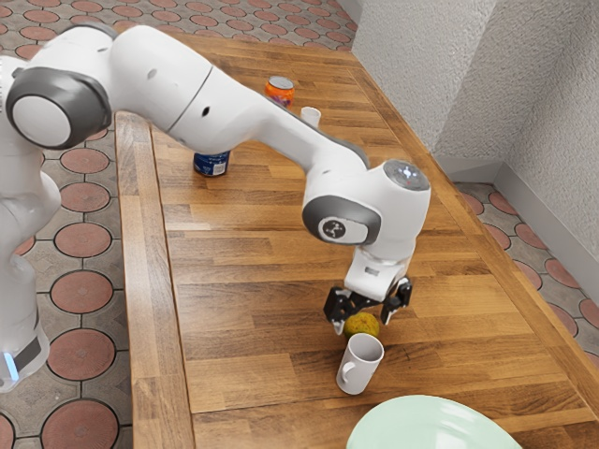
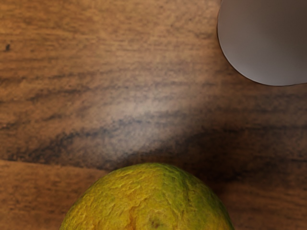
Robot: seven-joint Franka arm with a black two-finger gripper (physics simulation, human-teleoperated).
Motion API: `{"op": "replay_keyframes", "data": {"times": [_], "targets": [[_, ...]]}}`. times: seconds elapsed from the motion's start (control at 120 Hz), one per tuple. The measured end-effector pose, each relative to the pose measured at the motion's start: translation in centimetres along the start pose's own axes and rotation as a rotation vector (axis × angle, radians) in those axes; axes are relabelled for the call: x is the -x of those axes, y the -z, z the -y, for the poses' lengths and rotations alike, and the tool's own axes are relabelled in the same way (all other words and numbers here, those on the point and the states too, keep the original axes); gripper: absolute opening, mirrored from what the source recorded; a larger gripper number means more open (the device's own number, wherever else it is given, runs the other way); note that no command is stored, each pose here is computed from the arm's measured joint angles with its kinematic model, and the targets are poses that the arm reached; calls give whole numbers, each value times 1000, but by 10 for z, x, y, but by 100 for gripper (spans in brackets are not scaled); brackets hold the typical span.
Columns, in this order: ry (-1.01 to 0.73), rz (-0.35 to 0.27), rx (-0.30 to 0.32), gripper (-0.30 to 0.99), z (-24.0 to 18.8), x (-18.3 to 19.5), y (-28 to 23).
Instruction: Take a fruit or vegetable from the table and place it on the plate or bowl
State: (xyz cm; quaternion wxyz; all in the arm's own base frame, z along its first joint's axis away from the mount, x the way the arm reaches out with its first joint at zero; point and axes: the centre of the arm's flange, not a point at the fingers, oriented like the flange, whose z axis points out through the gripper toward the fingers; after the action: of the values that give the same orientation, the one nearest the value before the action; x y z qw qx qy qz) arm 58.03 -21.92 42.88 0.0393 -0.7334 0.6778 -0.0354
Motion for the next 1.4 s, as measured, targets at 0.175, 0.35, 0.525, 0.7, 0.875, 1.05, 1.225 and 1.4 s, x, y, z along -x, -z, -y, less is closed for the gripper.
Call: {"op": "replay_keyframes", "data": {"times": [0.175, 0.35, 0.525, 0.7, 0.875, 1.05, 1.225, 1.4], "targets": [[2, 2, 7, 69, 0, -1, -6], [3, 9, 15, 69, 0, -2, -14], [8, 12, 15, 67, 3, 0, -21], [6, 10, 3, 43, 4, -3, -25], [10, 3, -13, 35, 7, -2, -23], [19, -8, -37, 36, 12, 1, -10], [25, -88, -160, 35, 23, 4, 93], [-84, -151, -181, 35, -18, -48, 154]]}}
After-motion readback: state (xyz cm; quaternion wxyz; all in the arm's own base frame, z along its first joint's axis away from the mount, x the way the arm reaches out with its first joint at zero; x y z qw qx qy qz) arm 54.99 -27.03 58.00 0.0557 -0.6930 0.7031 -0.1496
